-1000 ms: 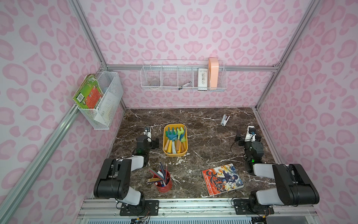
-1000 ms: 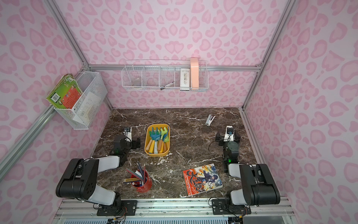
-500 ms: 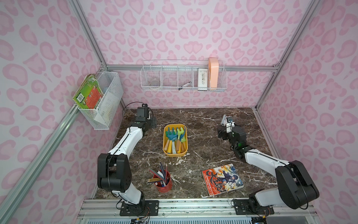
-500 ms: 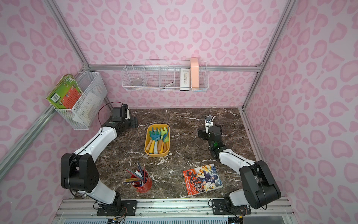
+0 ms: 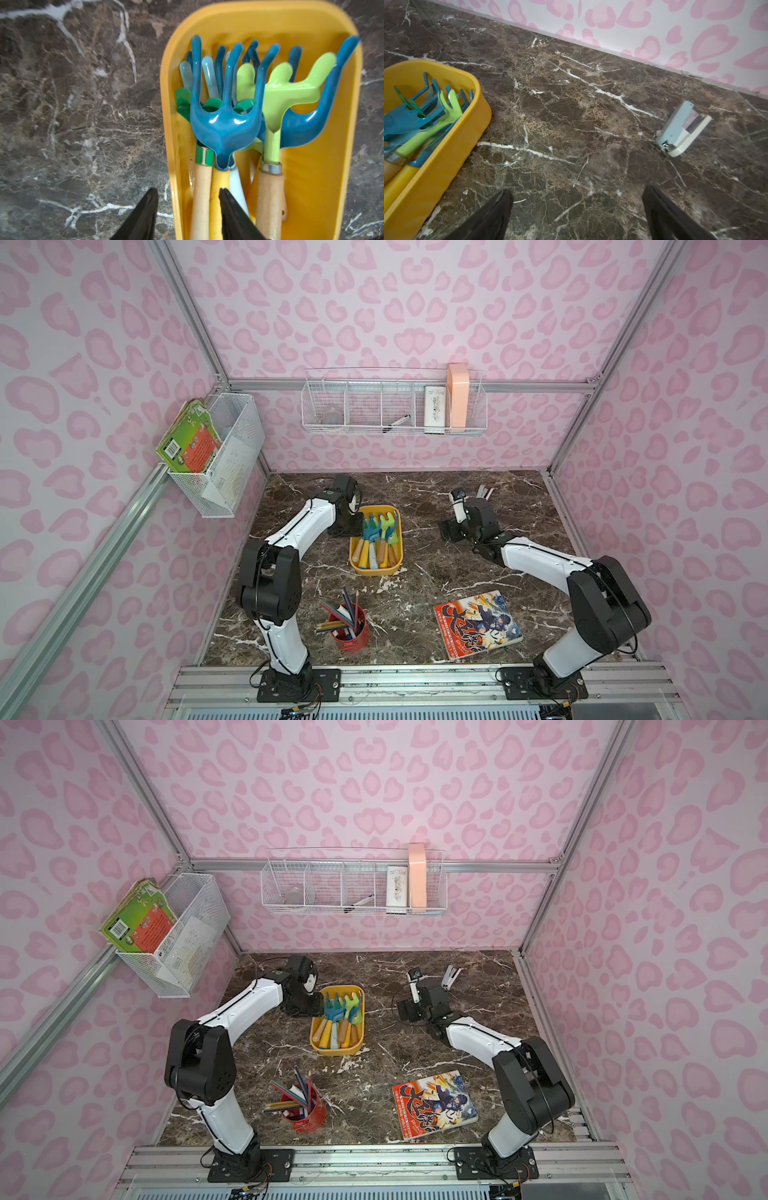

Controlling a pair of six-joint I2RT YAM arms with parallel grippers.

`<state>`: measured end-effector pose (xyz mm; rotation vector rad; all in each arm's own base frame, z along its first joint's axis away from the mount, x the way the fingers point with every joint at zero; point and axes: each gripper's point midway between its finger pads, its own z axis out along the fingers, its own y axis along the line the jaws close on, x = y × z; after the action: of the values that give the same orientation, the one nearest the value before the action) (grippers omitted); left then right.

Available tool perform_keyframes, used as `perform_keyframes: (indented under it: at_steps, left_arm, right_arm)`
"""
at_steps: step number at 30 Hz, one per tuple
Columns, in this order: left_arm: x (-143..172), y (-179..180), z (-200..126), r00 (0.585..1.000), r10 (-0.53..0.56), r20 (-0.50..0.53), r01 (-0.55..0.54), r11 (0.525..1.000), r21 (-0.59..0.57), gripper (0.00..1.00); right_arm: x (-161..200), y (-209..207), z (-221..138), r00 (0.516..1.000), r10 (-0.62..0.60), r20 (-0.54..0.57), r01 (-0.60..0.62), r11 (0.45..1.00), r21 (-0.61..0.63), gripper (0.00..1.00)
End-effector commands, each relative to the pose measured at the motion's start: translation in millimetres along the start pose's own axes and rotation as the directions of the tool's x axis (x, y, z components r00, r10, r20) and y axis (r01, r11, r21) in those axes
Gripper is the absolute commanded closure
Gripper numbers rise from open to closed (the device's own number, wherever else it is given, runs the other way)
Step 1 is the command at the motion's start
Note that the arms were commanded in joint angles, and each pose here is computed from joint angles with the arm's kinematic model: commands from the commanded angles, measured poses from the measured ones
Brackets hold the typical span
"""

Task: Take the hand rake out of the storage box
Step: Move the storage box to the center of the board.

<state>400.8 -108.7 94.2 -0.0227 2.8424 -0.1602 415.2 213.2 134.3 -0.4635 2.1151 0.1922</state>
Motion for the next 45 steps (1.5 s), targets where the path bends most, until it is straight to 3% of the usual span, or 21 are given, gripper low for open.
perform_keyframes:
  at_steps: [1,6,11,18,22,24,38,41,45]
  left_arm:
    - [7,9,5,0.999,-0.023,-0.037,0.021,0.998,-0.054,0.54]
    - [-6,11,5,1.000,-0.030,-0.007,0.029,0.997,-0.075,0.58]
    - [-11,14,18,0.999,-0.029,-0.027,0.027,0.996,-0.088,0.71]
    - [-18,22,25,0.999,-0.046,-0.020,0.044,0.993,-0.106,0.79]
    - [-27,23,29,0.998,-0.054,-0.008,0.053,0.993,-0.102,0.93]
    - [-33,24,32,0.998,-0.065,-0.001,0.065,0.993,-0.101,0.95]
    - [-85,29,50,0.989,-0.130,0.070,0.136,0.987,-0.080,0.96]
    - [-88,27,49,0.990,-0.120,0.072,0.125,0.989,-0.073,0.87]
    - [-89,27,24,0.989,-0.099,0.110,0.108,0.991,-0.076,0.71]
  right_arm:
    - [-5,3,0,1.000,0.020,0.003,-0.020,1.000,-0.016,0.04]
    - [-7,2,-1,1.000,0.023,0.011,-0.023,1.000,-0.013,0.04]
    - [-5,1,-1,1.000,0.024,0.007,-0.024,1.000,-0.008,0.05]
    - [-7,-2,-5,1.000,0.019,0.006,-0.019,1.000,0.010,0.05]
    - [-9,-1,-4,1.000,0.020,0.009,-0.020,1.000,-0.001,0.05]
    - [-8,1,-4,1.000,0.022,0.006,-0.022,1.000,-0.014,0.05]
    - [-2,10,-4,1.000,0.026,-0.010,-0.027,0.998,-0.063,0.05]
    - [-2,13,-3,0.999,0.028,-0.018,-0.029,0.996,-0.079,0.05]
    - [-3,14,-5,1.000,0.027,-0.016,-0.028,0.996,-0.085,0.05]
